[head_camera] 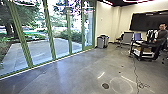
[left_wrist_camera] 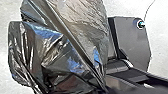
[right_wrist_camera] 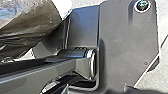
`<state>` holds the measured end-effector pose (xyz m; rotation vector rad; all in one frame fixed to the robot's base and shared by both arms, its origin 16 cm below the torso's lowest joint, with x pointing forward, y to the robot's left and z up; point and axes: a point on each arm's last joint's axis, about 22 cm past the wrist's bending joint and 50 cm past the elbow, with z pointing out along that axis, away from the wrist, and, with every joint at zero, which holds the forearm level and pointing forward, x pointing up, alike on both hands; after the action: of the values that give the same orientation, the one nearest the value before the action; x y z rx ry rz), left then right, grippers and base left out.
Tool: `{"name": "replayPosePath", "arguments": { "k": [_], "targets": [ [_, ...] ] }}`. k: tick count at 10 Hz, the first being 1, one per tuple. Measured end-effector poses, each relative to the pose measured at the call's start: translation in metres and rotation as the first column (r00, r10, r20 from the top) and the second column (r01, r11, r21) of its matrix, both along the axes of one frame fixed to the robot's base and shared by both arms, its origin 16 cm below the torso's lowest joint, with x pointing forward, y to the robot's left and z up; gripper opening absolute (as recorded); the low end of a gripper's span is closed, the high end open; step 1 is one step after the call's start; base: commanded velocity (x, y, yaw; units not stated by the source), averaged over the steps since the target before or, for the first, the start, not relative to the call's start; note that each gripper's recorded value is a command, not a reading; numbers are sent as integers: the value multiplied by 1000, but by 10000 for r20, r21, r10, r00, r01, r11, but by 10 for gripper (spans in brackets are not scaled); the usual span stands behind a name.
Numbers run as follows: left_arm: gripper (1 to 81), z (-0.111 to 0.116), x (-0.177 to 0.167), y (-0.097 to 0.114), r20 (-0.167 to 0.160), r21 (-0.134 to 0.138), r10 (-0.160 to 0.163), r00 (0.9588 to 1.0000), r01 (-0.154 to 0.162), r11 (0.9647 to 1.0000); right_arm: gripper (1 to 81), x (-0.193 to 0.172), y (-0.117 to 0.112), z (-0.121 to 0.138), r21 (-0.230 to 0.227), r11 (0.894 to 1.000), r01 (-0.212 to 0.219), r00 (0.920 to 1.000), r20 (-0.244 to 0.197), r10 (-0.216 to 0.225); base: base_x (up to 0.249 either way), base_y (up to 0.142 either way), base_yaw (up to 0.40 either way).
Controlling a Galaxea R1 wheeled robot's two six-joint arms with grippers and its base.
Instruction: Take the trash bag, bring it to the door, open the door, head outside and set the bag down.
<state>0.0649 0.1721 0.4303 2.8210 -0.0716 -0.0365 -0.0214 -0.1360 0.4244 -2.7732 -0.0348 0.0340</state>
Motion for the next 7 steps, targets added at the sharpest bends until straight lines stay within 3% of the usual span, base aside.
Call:
{"name": "replayPosePath", "arguments": {
  "k": [7],
  "targets": [
    [10,0,0,0,4,2,3,10000,-3,10000,811,2,0,0,-5,10000,-3,10000,21,3,136,0,0]
  ]
}}
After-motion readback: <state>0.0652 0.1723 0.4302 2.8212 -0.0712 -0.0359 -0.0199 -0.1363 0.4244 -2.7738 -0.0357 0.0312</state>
